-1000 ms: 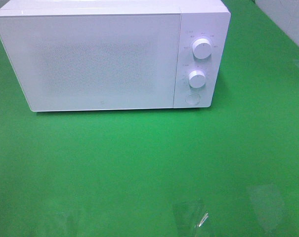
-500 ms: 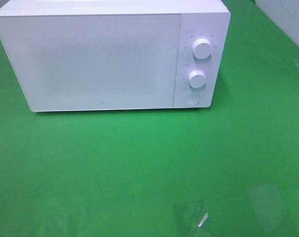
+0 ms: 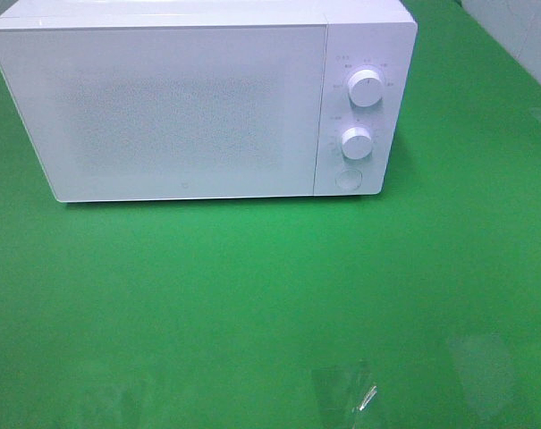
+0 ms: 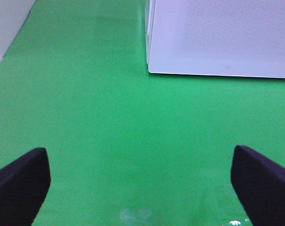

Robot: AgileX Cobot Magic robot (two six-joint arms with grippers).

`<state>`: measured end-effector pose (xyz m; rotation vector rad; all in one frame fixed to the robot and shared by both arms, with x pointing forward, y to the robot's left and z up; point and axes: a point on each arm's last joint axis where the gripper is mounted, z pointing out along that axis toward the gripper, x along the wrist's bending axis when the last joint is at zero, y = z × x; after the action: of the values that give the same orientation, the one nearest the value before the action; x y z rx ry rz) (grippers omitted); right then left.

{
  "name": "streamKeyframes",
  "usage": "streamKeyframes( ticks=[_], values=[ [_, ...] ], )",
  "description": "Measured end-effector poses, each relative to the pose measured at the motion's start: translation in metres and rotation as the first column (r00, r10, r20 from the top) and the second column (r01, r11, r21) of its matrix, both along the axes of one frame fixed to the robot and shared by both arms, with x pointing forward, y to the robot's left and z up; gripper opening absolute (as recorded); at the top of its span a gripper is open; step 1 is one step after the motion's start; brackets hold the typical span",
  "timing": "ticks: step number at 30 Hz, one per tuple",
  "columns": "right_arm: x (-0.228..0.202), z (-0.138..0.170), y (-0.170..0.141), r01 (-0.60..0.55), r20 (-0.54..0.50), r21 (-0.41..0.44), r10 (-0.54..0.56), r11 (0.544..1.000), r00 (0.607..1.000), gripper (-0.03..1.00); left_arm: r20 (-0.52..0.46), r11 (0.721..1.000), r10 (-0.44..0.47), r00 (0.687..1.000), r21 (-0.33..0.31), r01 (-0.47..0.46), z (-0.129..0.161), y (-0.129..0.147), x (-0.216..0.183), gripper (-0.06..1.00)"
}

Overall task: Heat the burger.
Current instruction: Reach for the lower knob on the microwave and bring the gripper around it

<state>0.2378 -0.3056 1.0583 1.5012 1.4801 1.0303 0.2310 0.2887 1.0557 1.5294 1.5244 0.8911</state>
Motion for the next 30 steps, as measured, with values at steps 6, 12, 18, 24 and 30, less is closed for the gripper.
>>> streamKeyframes(
  ticks=[6, 12, 18, 24, 30],
  values=[
    [0.0, 0.0, 0.0, 0.0, 0.0, 0.0, 0.0, 1.0, 1.0, 0.76, 0.0, 1.0, 0.0, 1.0, 0.0, 0.0, 0.0, 0.0, 0.0, 0.98],
    [0.0, 0.0, 0.0, 0.0, 0.0, 0.0, 0.0, 1.0, 1.0, 0.76, 0.0, 1.0, 0.0, 1.0, 0.0, 0.0, 0.0, 0.0, 0.0, 0.98],
    [0.0, 0.0, 0.0, 0.0, 0.0, 0.0, 0.0, 1.0, 1.0, 0.75, 0.0, 1.0, -0.001, 1.0, -0.001, 0.001, 0.0, -0.0001, 0.0, 0.98],
    [0.0, 0.0, 0.0, 0.0, 0.0, 0.0, 0.0, 1.0, 1.0, 0.75, 0.0, 1.0, -0.001, 1.0, -0.001, 0.001, 0.0, -0.0001, 0.0, 0.98],
    [0.0, 0.0, 0.0, 0.0, 0.0, 0.0, 0.0, 1.0, 1.0, 0.75, 0.0, 1.0, -0.001, 1.0, -0.002, 0.001, 0.0, -0.0002, 0.0, 0.98]
  ],
)
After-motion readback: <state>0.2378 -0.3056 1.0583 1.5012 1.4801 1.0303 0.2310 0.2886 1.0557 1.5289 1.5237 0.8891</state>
